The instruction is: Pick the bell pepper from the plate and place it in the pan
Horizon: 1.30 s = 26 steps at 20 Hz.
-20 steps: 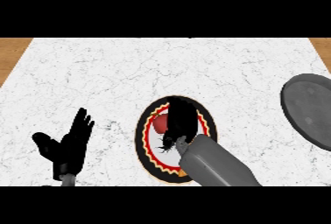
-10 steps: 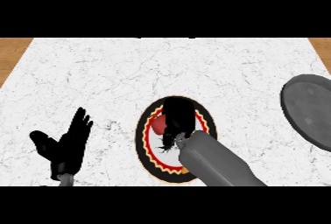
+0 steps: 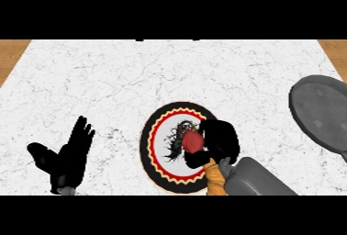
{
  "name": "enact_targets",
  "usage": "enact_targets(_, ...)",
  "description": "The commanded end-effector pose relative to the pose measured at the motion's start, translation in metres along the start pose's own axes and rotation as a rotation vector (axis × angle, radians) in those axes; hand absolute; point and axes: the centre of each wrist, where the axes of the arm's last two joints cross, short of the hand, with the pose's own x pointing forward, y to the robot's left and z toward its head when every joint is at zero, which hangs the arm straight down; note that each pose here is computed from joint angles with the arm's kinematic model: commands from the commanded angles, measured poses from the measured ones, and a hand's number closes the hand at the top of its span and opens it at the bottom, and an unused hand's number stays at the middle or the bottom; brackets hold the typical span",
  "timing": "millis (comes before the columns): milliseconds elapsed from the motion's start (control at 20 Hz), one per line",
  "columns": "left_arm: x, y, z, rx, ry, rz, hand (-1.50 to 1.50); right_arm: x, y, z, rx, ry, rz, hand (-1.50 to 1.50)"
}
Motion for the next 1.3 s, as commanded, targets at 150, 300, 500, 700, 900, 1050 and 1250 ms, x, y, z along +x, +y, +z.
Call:
enact_targets(150, -0.010, -0.003, 0.000, -0.007, 0.053, -0.008, 0.00, -0.028, -0.023, 0.038, -0.180, -0.014, 0.070, 1.50)
enact_targets(300, -0.008, 0.007, 0.001, 0.015, 0.047, -0.006, 0.00, -0.016, -0.056, 0.058, -0.380, -0.033, 0.093, 1.50)
enact_targets(500, -0.016, 0.007, 0.007, 0.015, 0.061, 0.008, 0.00, -0.019, -0.090, 0.069, -0.625, 0.014, 0.021, 1.50)
enact_targets(700, -0.006, -0.003, 0.002, 0.013, 0.046, -0.002, 0.00, -0.026, -0.115, 0.098, -0.673, 0.074, -0.071, 1.50)
enact_targets(900, -0.018, 0.013, -0.004, -0.014, 0.077, 0.013, 0.00, -0.039, -0.145, 0.104, -0.694, 0.135, -0.096, 1.50)
enact_targets(1050, -0.016, -0.003, 0.005, -0.018, 0.042, -0.010, 0.00, -0.055, -0.164, 0.083, -0.711, 0.155, -0.171, 1.50)
enact_targets(1250, -0.020, -0.024, -0.004, -0.009, 0.043, -0.006, 0.00, -0.079, -0.164, 0.068, -0.726, 0.149, -0.221, 1.50)
